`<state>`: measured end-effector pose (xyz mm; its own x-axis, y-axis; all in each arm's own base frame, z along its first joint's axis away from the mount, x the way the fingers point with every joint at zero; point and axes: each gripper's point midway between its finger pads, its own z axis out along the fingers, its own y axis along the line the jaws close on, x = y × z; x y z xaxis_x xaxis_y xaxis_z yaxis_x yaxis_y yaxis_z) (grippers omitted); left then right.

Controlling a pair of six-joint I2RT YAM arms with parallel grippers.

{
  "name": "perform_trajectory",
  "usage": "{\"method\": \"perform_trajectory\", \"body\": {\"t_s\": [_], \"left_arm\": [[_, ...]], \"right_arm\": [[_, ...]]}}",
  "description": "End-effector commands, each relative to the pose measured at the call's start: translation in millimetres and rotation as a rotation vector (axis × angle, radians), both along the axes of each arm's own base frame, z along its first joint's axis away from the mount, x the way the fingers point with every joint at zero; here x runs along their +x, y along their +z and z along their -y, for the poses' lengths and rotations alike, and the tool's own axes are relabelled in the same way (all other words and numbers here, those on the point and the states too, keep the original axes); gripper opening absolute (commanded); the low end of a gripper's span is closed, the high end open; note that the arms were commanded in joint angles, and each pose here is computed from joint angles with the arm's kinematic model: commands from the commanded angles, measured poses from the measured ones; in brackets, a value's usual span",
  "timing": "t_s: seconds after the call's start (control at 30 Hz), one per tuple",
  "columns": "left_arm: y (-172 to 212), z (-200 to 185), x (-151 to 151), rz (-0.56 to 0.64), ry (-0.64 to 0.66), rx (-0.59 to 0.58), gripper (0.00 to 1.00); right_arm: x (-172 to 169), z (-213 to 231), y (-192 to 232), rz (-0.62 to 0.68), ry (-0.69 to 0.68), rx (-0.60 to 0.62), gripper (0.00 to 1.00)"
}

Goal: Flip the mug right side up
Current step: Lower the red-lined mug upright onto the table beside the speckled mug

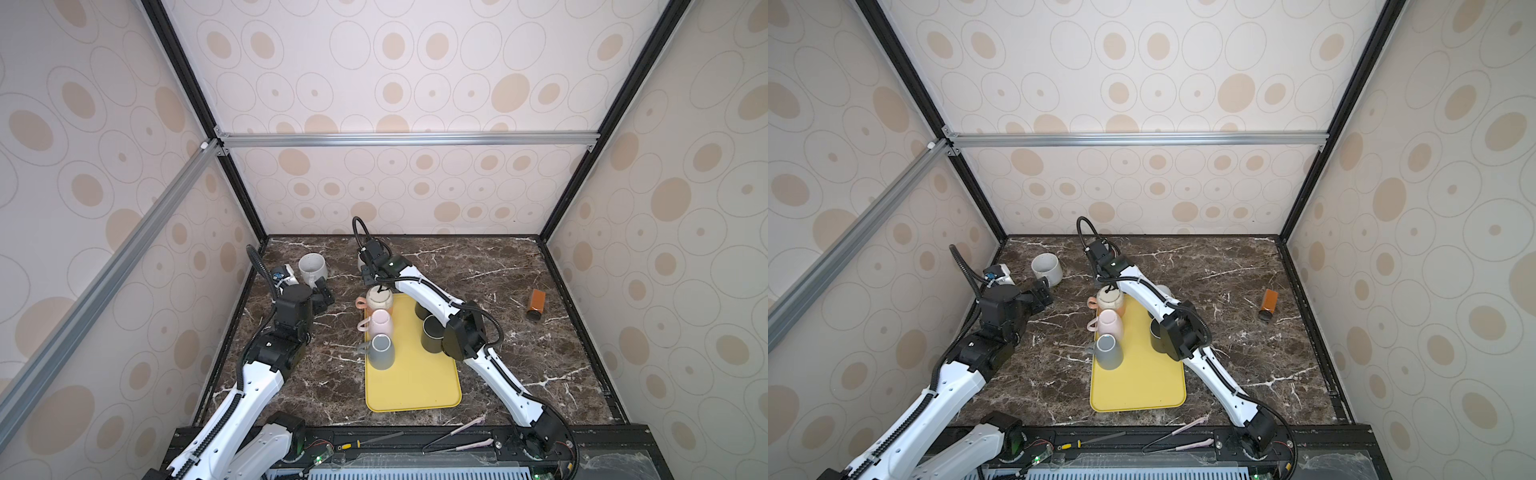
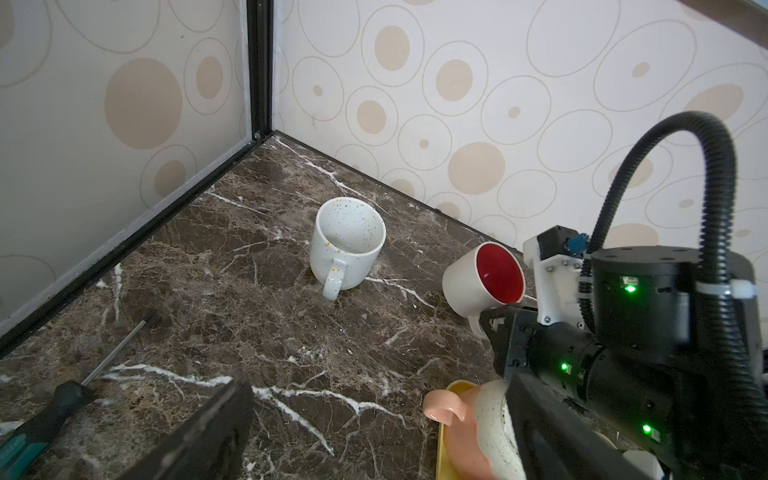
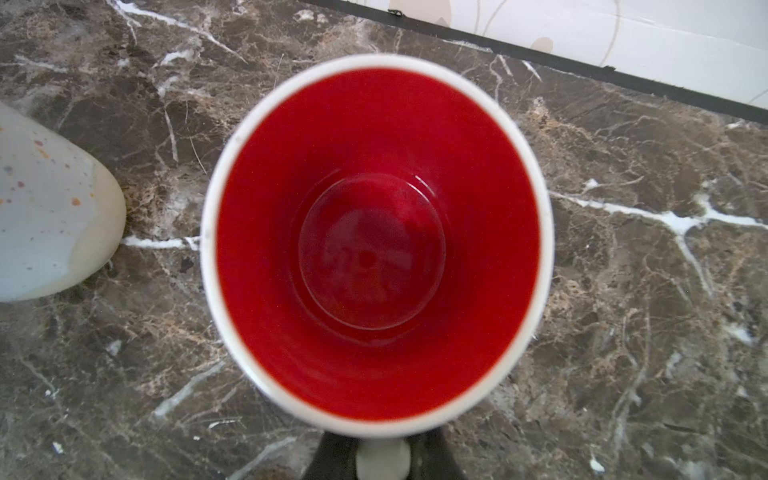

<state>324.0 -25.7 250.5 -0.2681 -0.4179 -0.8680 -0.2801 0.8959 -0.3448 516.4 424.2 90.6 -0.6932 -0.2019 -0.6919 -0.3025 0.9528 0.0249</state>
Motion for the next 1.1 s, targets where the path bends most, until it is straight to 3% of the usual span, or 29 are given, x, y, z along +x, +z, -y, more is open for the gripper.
{"method": "perform_trajectory", "body": {"t_s": [0.0,1.07], "left_arm": [[5.1,-2.7,2.2,0.023,0.012,-0.017,0.96],[-11.6,4.9,10.4,-0.014,-0.019,-0.04,0.97]], "right_arm": [[4.8,-6.6,71.3,0.111,-0.017,0.104,0.0],[-9.1,-6.6,29.9,-0.001,0.011,0.063,0.09]]}}
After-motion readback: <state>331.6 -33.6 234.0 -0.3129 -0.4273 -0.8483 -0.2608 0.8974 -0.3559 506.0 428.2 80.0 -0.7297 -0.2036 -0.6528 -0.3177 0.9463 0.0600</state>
